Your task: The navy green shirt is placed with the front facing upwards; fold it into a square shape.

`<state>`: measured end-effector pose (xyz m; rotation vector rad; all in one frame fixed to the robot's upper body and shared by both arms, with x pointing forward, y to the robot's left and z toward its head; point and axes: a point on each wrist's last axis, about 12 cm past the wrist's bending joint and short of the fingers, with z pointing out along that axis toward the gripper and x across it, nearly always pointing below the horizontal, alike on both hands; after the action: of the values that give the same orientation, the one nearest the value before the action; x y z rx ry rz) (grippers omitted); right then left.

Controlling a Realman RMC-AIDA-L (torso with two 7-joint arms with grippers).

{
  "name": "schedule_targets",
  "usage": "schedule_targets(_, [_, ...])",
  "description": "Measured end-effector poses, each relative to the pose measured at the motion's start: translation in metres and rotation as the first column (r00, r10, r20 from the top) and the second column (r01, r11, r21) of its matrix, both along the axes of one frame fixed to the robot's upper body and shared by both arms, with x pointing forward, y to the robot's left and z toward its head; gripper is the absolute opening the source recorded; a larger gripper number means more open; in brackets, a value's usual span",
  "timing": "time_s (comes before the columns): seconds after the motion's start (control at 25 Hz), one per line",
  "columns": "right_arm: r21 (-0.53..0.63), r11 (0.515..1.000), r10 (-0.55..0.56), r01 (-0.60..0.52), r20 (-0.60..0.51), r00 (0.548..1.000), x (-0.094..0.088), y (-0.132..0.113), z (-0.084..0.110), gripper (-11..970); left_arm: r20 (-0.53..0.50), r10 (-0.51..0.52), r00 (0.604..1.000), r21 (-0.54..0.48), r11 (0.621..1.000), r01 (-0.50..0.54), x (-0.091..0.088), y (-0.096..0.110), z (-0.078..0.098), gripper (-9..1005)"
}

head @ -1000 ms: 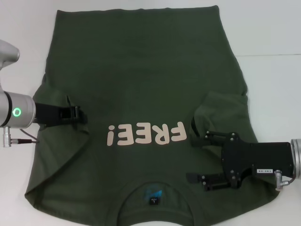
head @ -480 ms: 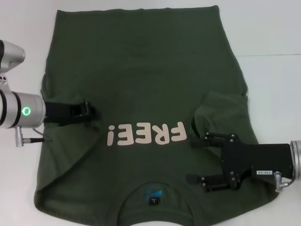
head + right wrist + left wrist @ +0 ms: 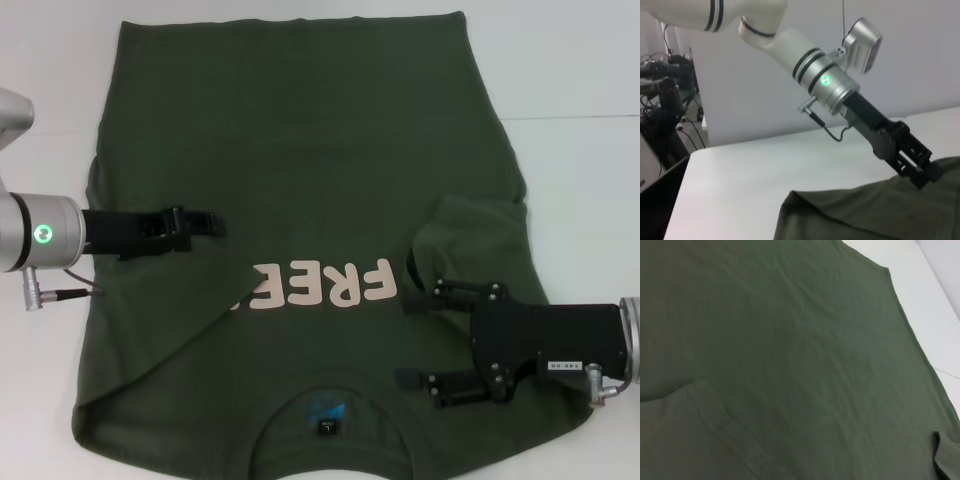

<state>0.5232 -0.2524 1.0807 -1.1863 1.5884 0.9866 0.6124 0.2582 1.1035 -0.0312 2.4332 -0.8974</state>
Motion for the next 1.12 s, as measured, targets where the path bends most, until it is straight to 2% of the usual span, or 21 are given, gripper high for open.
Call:
schedule_targets(0.16, [0.023, 1.000, -0.017, 0.017, -0.016, 1.000, 0.002, -0.002, 0.004, 918, 0.032, 0.005, 0.999, -0.017, 1.000, -0.004, -0.002, 0.005, 0.002, 521])
schedule_targets(0.36, [0.021, 0.994, -0.101, 0.105, -0.128, 0.987, 0.015, -0.007, 0.018, 918, 0.151, -0.006, 0.989, -0.076, 0.997, 0.017, -0.008, 0.012, 0.005, 694])
schedule_targets(0.44, [0.003, 0.989, -0.143, 0.145, -0.174, 0.974, 0.021, -0.010, 0.026, 918, 0.187, -0.007, 0.982, -0.090, 0.996, 0.024, -0.010, 0.013, 0.006, 873])
schedule_targets(0.72, [-0.039, 0.963, -0.265, 0.267, -0.317, 0.910, 0.037, -0.017, 0.060, 918, 0.259, -0.039, 0.965, -0.084, 0.995, 0.062, -0.012, 0.012, 0.005, 873])
schedule_targets(0.92, [-0.015, 0.967, -0.238, 0.256, -0.417, 0.877, 0.037, -0.015, 0.085, 918, 0.320, -0.066, 0.945, -0.070, 0.993, 0.092, -0.013, 0.009, 0.006, 873])
schedule_targets(0.96, [-0.015, 0.967, -0.238, 0.256, -0.417, 0.877, 0.037, -0.015, 0.085, 918, 0.335, -0.078, 0.939, -0.062, 0.993, 0.105, -0.013, 0.008, 0.006, 873])
schedule_targets(1.12, [-0.032, 0.953, -0.276, 0.302, -0.503, 0.819, 0.039, -0.015, 0.095, 917, 0.389, -0.168, 0.906, -0.017, 0.982, 0.189, -0.017, 0.005, 0.008, 874])
